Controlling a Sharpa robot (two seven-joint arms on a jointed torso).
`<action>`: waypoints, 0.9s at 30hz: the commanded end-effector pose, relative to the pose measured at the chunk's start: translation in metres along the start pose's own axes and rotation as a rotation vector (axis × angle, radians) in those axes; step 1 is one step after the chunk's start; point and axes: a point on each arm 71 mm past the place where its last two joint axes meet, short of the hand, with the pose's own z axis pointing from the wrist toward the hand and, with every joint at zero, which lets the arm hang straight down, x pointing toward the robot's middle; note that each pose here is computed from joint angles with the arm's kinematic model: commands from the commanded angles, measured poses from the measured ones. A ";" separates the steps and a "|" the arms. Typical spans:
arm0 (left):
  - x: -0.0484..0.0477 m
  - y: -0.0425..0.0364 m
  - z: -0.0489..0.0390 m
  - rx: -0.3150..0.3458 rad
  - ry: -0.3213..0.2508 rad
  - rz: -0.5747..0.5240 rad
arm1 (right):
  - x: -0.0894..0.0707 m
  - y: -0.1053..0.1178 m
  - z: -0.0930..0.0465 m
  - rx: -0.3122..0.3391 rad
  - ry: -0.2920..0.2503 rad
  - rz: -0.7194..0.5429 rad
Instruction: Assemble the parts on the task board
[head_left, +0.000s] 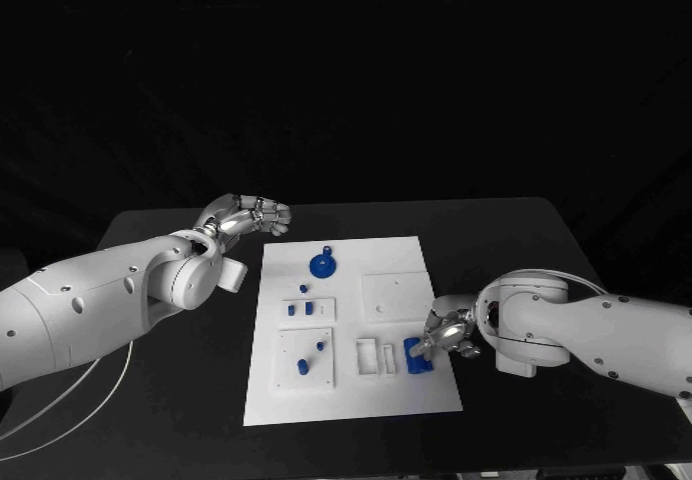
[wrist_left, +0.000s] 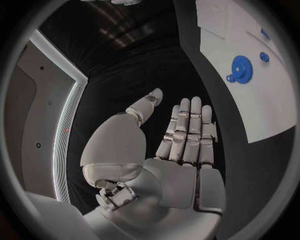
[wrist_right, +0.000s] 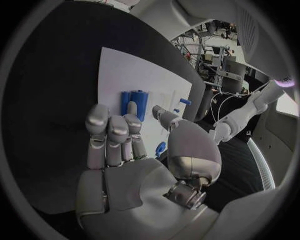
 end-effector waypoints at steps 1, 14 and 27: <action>0.0014 -0.0010 0.0000 0.006 0.013 -0.011 | 0.000 0.001 0.002 0.005 -0.011 -0.015; 0.0025 -0.0008 0.0001 0.001 0.021 -0.013 | 0.003 0.009 0.013 -0.010 -0.027 -0.005; 0.0024 -0.0007 -0.0002 0.000 0.021 -0.013 | 0.016 0.018 0.022 -0.023 0.006 0.006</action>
